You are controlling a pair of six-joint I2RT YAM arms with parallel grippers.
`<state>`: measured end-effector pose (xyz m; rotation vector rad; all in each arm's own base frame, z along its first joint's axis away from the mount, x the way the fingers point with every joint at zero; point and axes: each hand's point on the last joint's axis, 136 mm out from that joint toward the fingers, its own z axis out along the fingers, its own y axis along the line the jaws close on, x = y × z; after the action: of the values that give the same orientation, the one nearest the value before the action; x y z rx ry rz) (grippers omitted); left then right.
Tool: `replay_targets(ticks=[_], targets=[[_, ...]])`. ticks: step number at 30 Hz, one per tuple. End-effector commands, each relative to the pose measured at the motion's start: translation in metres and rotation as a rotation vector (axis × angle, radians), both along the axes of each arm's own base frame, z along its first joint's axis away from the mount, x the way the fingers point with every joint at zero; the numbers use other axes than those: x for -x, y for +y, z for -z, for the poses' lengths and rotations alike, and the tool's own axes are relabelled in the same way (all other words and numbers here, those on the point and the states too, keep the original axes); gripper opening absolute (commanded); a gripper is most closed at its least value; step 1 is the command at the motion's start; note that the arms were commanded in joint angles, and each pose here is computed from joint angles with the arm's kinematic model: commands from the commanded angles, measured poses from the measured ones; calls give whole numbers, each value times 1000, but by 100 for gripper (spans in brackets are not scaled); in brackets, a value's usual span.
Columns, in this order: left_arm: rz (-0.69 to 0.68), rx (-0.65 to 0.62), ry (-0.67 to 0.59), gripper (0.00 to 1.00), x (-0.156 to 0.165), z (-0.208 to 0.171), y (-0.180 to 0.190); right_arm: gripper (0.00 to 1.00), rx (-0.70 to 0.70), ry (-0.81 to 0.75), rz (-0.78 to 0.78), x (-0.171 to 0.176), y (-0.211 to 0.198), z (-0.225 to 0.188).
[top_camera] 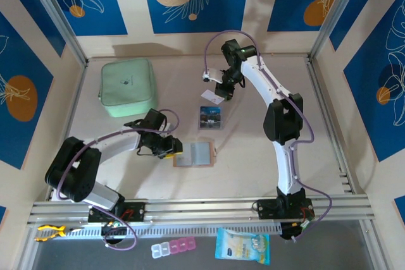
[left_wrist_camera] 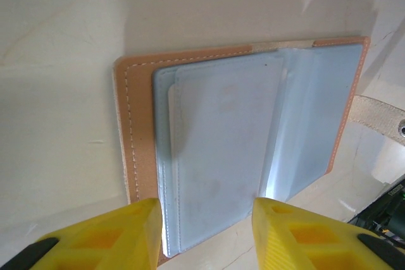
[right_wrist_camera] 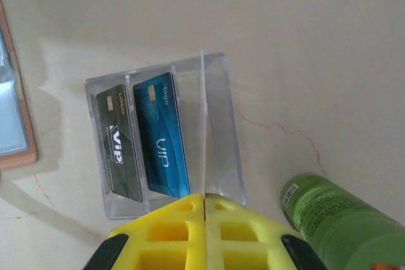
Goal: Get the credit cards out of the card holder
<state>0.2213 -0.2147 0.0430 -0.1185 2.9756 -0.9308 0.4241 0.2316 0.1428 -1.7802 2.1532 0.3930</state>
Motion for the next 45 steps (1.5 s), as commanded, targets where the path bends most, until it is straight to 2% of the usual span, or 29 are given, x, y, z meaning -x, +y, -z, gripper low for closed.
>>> replay_targets(ticks=[1, 8, 9, 11, 14, 19, 24, 27, 37, 45], targets=[[-4, -18, 10, 42, 6, 1, 9, 0, -1, 35, -32, 2, -1, 11], [-10, -21, 15, 42, 7, 2, 11, 0, 6, 66, -34, 4, -4, 28], [-10, -22, 16, 42, 7, 3, 11, 2, 8, 61, -28, 2, -4, 29], [-10, -19, 17, 42, 7, 2, 11, 14, 2, 40, -10, -3, -4, 26], [-10, -20, 14, 42, 6, 2, 11, 23, -40, -1, 11, -9, 1, 13], [-11, -19, 16, 42, 7, 3, 11, 24, -69, -72, 54, -19, 3, 0], [-11, -16, 12, 42, 5, 2, 10, 22, -102, -65, 128, -21, 6, -8], [-12, -13, 8, 42, 3, 2, 10, 21, -140, -42, 222, -22, 10, -13], [0, -5, 2, 32, -1, 3, 6, 19, -357, 237, 669, 10, 33, -26], [2, 1, -6, 23, -2, 4, 5, 6, -384, 606, 1011, 63, 38, -2]])
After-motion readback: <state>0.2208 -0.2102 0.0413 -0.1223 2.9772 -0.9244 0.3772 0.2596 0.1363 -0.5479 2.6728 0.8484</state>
